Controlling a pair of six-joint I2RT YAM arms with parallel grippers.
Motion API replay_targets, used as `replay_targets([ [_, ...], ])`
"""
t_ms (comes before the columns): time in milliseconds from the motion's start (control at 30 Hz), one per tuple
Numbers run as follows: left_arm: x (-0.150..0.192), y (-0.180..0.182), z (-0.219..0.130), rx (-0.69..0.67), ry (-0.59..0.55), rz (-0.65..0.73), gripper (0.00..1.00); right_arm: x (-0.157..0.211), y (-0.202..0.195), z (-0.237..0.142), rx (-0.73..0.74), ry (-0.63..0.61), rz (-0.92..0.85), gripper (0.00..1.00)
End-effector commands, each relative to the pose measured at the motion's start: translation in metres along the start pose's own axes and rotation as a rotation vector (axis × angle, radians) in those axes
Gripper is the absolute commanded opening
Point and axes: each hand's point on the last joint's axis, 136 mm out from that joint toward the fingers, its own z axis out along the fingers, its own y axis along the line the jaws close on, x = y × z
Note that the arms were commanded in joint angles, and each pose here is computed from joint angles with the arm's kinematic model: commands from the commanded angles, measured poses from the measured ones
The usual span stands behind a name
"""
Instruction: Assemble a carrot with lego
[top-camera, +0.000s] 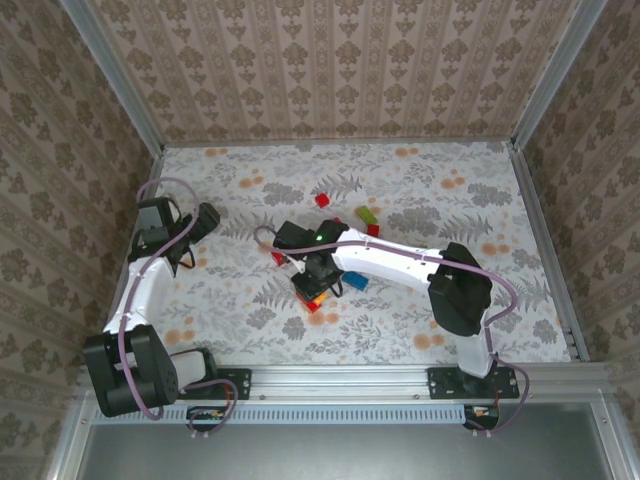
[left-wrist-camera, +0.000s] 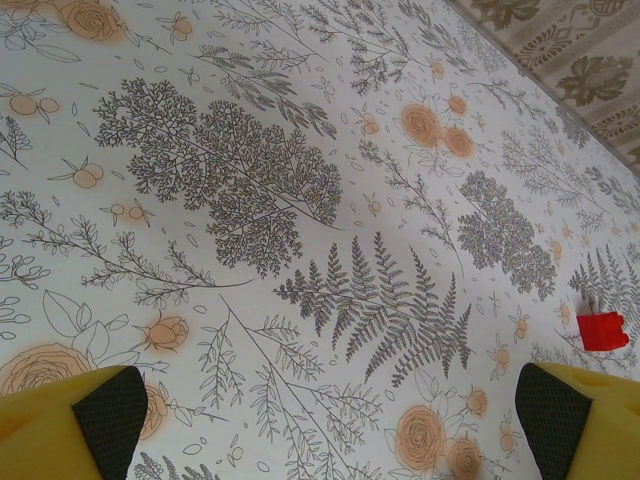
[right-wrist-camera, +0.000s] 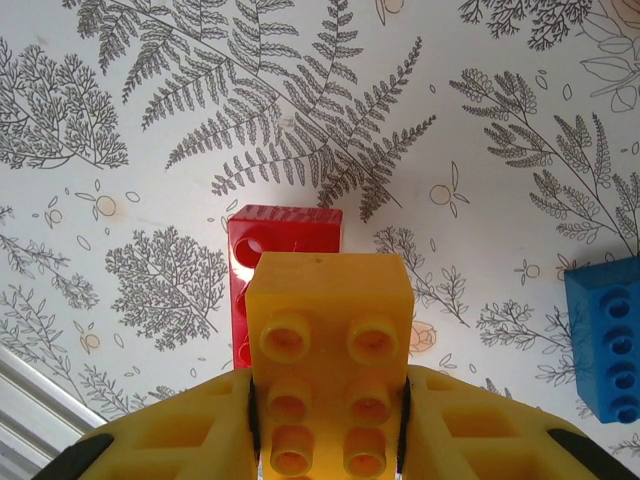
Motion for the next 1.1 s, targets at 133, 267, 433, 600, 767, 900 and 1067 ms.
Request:
replay_targets([
  [133, -0.009, -0.011, -0.005, 0.029, -0.018, 0.010, 0.99, 0.000, 0.006, 0.000, -0.001, 0.032, -0.002, 0.35],
  [267, -0.009, -0.011, -0.005, 0.030, -0.020, 0.011, 0.99, 0.000, 0.008, 0.002, -0.001, 0.038, -0.006, 0.35],
  [433, -0.008, -0.010, -0.004, 0.028, -0.017, 0.010, 0.99, 0.001, 0.008, 0.005, 0.007, 0.053, -0.008, 0.35],
  [600, -0.008, -0.011, -0.004, 0.029, -0.017, 0.010, 0.99, 0.003, 0.010, 0.007, 0.007, 0.062, -0.011, 0.35],
  [767, -0.008, -0.011, -0.004, 0.030, -0.018, 0.010, 0.99, 0.003, 0.011, 0.011, 0.008, 0.071, -0.011, 0.35],
  [900, -0.008, -0.010, -0.004, 0.028, -0.016, 0.008, 0.99, 0.003, 0.012, 0.012, 0.008, 0.074, -0.012, 0.35],
  [1067, -0.009, -0.011, -0.004, 0.030, -0.019, 0.009, 0.99, 0.003, 0.014, 0.009, -0.003, 0.072, -0.012, 0.35],
])
